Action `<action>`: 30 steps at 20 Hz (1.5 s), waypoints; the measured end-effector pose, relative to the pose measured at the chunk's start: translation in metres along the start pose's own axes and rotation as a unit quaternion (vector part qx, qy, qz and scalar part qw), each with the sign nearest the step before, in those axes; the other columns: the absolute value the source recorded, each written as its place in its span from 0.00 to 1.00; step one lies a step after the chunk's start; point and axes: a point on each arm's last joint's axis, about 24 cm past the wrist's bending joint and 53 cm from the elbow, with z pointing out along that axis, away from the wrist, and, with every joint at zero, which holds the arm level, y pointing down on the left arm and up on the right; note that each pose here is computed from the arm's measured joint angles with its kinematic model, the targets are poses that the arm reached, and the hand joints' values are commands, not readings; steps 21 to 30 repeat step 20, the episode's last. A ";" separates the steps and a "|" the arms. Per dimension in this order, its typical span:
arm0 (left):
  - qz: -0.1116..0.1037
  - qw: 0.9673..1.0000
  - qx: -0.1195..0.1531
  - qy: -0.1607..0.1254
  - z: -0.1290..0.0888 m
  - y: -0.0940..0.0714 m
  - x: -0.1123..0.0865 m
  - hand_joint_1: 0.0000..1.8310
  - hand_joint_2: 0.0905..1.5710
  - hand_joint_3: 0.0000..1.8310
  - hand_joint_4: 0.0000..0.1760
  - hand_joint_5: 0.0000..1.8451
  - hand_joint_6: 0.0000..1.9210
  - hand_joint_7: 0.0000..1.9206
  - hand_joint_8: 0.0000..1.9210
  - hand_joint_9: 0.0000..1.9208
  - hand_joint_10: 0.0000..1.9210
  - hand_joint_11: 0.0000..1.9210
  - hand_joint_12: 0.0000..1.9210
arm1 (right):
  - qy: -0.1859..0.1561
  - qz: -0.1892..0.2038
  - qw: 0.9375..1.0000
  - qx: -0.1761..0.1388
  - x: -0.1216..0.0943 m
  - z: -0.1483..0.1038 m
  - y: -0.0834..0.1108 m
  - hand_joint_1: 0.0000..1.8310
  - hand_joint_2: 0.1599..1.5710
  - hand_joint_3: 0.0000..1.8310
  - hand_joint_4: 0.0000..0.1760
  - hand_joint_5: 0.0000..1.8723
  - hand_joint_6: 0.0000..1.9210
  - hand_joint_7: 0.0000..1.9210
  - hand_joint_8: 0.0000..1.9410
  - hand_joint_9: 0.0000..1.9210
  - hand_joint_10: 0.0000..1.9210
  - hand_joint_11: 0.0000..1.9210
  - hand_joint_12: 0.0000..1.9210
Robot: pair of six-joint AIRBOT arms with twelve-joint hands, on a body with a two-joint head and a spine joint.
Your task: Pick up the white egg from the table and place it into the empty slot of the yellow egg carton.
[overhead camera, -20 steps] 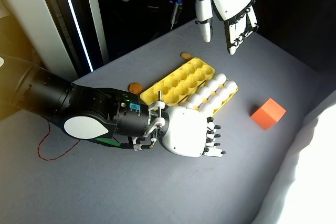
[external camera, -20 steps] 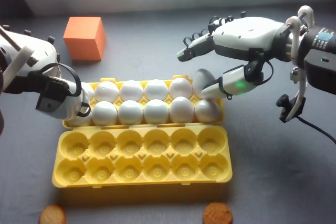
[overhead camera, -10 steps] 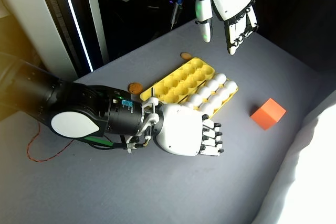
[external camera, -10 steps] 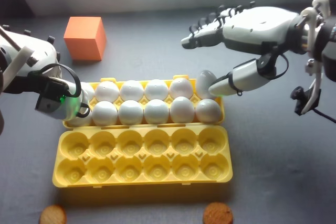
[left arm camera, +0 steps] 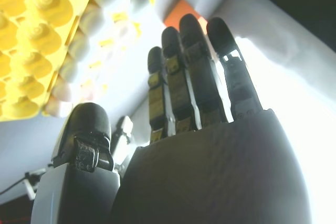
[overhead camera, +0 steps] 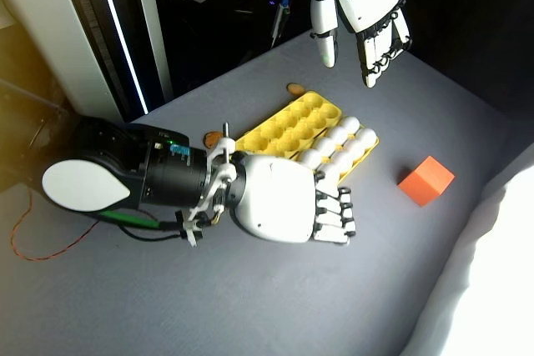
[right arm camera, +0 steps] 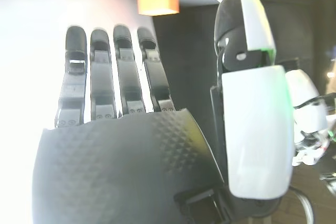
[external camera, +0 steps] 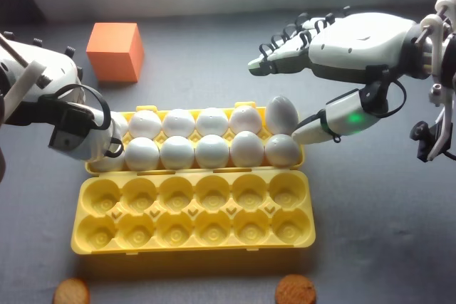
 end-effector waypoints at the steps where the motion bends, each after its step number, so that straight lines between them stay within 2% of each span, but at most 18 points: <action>1: 0.000 1.000 0.000 0.000 0.000 0.000 0.000 0.02 0.89 0.00 0.00 0.23 0.00 0.28 0.00 0.28 0.01 0.04 0.56 | 0.001 0.010 1.000 0.003 0.001 0.000 -0.002 0.49 0.61 0.00 0.00 0.15 0.01 0.14 0.01 0.12 0.01 0.00 0.38; 3: 0.000 1.000 0.000 0.000 0.000 0.000 0.000 0.00 0.89 0.00 0.00 0.22 0.00 0.27 0.00 0.27 0.00 0.03 0.55 | 0.003 0.032 0.999 0.009 0.002 -0.001 -0.006 0.50 0.61 0.00 0.00 0.16 0.01 0.15 0.01 0.13 0.01 0.00 0.42; 8: 0.000 1.000 0.000 0.000 0.000 0.000 0.000 0.00 0.89 0.00 0.00 0.21 0.00 0.26 0.00 0.26 0.00 0.03 0.56 | 0.015 0.082 0.996 0.026 0.013 -0.002 -0.017 0.50 0.62 0.00 0.00 0.16 0.00 0.16 0.00 0.14 0.01 0.00 0.42; 12: 0.000 1.000 0.001 0.000 0.000 0.000 0.000 0.01 0.89 0.00 0.00 0.22 0.00 0.27 0.00 0.27 0.00 0.04 0.57 | 0.024 0.095 0.994 0.043 0.021 -0.002 -0.025 0.52 0.61 0.00 0.00 0.19 0.01 0.18 0.01 0.16 0.01 0.00 0.43; 17: 0.000 1.000 0.001 0.000 0.000 0.000 0.000 0.00 0.89 0.00 0.00 0.20 0.00 0.26 0.00 0.26 0.00 0.03 0.59 | 0.024 0.099 0.994 0.043 0.021 -0.002 -0.025 0.54 0.61 0.00 0.00 0.20 0.01 0.19 0.01 0.16 0.01 0.00 0.45; 18: 0.000 1.000 0.001 0.000 0.000 0.000 0.000 0.00 0.89 0.00 0.00 0.21 0.00 0.26 0.00 0.26 0.00 0.03 0.59 | 0.024 0.098 0.994 0.043 0.021 -0.002 -0.025 0.55 0.60 0.00 0.00 0.22 0.01 0.21 0.01 0.18 0.02 0.00 0.49; 20: 0.001 1.000 0.001 0.000 0.000 0.000 0.000 0.00 0.89 0.00 0.00 0.21 0.00 0.26 0.00 0.27 0.00 0.04 0.59 | 0.024 0.095 0.994 0.042 0.021 -0.002 -0.024 0.54 0.60 0.00 0.00 0.23 0.01 0.23 0.01 0.20 0.03 0.00 0.51; 30: 0.001 1.000 0.001 0.000 0.000 0.000 0.000 0.00 0.89 0.00 0.00 0.21 0.00 0.26 0.00 0.27 0.00 0.04 0.59 | 0.024 0.095 0.994 0.042 0.021 -0.002 -0.024 0.54 0.60 0.00 0.00 0.23 0.01 0.23 0.01 0.20 0.03 0.00 0.51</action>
